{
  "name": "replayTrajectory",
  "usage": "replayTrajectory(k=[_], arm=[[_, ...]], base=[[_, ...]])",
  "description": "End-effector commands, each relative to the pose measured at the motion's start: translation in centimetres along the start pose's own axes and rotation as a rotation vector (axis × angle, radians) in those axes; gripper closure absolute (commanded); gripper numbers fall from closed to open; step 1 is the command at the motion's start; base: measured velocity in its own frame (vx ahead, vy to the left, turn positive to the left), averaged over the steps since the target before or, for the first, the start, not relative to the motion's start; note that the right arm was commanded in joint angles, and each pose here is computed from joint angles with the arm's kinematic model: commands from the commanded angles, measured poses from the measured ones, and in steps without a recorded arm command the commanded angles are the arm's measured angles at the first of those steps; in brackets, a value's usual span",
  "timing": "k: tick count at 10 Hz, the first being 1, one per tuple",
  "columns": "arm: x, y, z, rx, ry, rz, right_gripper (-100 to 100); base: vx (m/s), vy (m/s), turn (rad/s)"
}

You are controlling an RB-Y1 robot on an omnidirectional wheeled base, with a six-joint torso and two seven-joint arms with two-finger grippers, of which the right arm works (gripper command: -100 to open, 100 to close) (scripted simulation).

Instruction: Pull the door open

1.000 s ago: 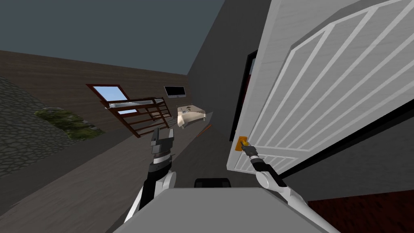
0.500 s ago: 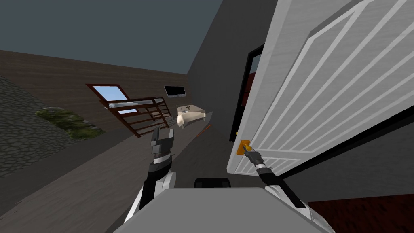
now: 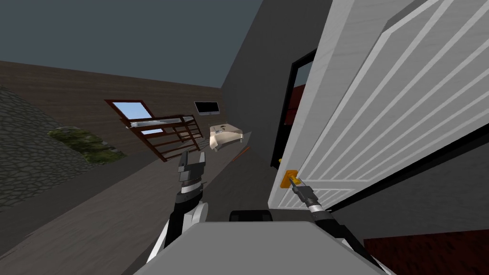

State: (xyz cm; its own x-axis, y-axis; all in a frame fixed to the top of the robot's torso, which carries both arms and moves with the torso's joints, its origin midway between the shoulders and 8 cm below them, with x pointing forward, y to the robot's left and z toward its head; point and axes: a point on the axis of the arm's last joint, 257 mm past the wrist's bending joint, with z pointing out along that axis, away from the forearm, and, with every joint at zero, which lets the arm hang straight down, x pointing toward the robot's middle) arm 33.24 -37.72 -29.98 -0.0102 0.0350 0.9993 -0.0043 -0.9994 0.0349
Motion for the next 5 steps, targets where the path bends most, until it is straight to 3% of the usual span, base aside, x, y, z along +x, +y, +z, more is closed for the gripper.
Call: replayTrajectory(k=[1,4,5], arm=[[0.1,-1.2,-1.85,0.029,-0.005,0.018,100],[0.5,-2.2,-4.36,0.06,-0.009,0.034,100],[0.4,-1.9,-3.72,0.051,-0.009,0.024,100]], base=[[-0.021,-0.063,0.009],[-0.054,-0.08,0.019],[-0.037,-0.042,0.017]])
